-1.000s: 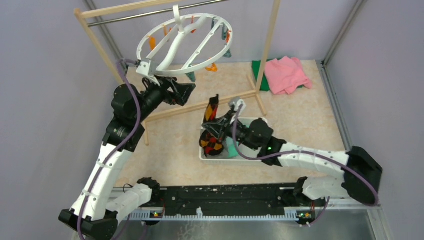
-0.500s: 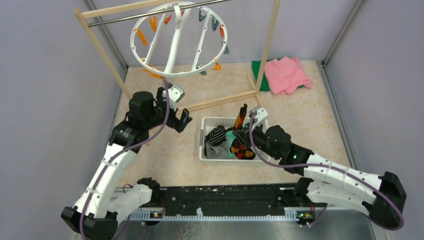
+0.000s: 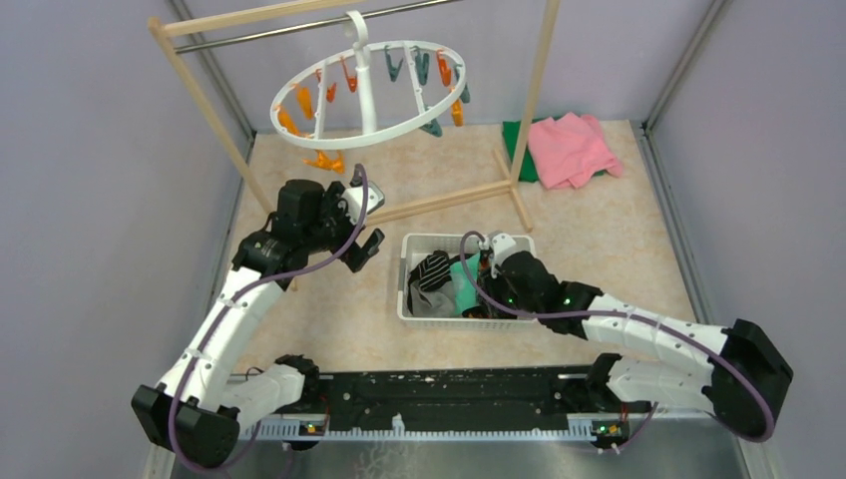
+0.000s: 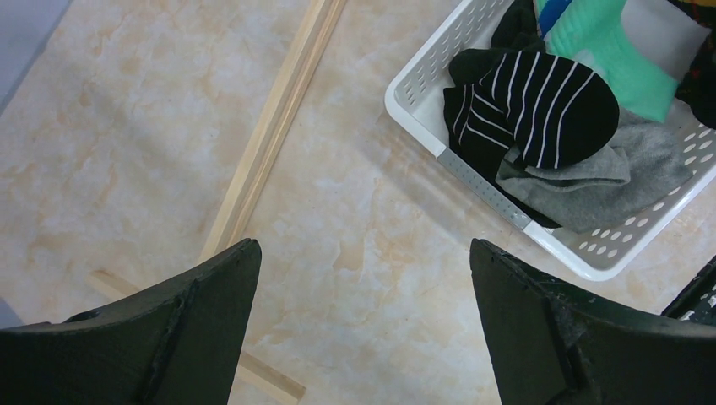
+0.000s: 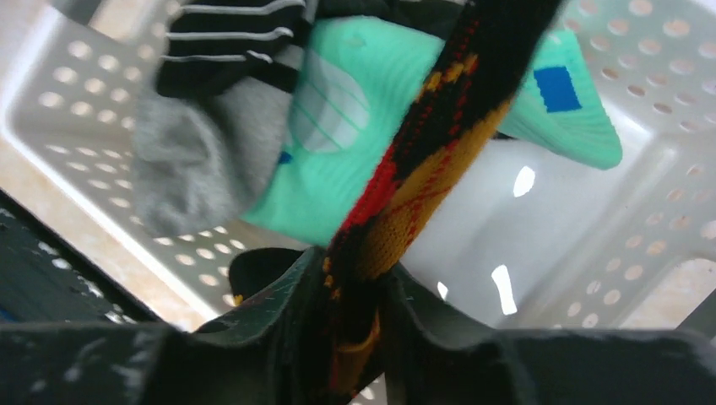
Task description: Remove the socks clipped to the hanger
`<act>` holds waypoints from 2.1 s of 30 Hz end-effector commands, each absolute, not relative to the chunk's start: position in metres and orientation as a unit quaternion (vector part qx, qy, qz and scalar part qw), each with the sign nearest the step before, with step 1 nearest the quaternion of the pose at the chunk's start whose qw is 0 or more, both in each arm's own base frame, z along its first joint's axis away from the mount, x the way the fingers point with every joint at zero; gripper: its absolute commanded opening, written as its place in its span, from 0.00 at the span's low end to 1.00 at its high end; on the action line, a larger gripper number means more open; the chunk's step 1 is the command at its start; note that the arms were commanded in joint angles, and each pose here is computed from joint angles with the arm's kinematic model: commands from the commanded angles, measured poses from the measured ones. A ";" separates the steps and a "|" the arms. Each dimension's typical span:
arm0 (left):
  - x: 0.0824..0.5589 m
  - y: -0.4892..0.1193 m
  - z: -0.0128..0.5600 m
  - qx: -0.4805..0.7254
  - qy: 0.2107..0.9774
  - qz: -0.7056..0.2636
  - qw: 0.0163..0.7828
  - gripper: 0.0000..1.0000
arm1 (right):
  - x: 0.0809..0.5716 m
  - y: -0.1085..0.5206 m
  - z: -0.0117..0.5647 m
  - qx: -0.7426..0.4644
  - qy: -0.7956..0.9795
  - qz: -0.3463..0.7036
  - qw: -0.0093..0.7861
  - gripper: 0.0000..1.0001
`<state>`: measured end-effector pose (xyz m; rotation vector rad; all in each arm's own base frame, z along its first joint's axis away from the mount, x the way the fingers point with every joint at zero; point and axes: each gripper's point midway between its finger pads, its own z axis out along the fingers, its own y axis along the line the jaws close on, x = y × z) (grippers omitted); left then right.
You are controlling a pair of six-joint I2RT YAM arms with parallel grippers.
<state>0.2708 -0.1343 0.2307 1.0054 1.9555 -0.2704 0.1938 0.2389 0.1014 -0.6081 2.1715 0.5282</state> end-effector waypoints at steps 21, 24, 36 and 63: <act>0.287 -0.140 0.272 0.413 0.762 -0.100 0.489 0.99 | 0.264 0.236 0.194 -0.089 0.869 0.287 0.393 0.14; 0.285 -0.138 0.272 0.413 0.763 -0.099 0.488 0.99 | 0.273 0.234 0.162 -0.055 0.879 0.306 0.361 0.00; 0.292 -0.137 0.262 0.384 0.773 -0.105 0.493 0.99 | 0.283 0.216 0.107 -0.059 0.912 0.237 0.331 0.00; 0.423 -0.084 0.116 0.166 0.865 -0.077 0.468 0.99 | 0.300 -0.058 0.182 0.241 0.672 -0.154 0.683 0.99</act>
